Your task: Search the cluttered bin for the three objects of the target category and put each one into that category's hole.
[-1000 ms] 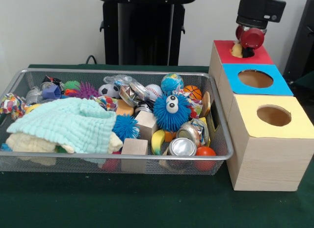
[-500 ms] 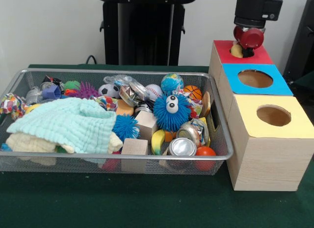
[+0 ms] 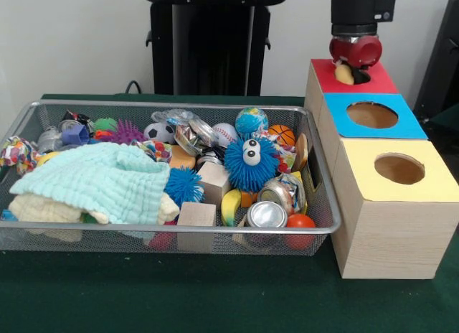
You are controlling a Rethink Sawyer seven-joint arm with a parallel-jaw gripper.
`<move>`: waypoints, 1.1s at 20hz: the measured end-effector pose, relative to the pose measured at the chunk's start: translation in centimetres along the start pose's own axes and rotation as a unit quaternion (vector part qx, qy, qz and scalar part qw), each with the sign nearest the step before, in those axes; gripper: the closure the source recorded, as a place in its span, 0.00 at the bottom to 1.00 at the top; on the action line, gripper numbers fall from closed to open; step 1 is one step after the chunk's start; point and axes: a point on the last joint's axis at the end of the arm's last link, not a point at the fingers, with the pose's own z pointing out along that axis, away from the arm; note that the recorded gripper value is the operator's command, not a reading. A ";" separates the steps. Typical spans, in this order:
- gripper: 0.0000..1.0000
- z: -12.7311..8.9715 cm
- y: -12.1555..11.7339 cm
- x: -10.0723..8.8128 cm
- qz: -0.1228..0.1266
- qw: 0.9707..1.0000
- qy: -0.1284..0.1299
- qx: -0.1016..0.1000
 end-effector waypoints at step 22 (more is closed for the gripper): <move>0.00 -0.1 -0.2 -0.4 -0.047 0.997 0.023 -0.050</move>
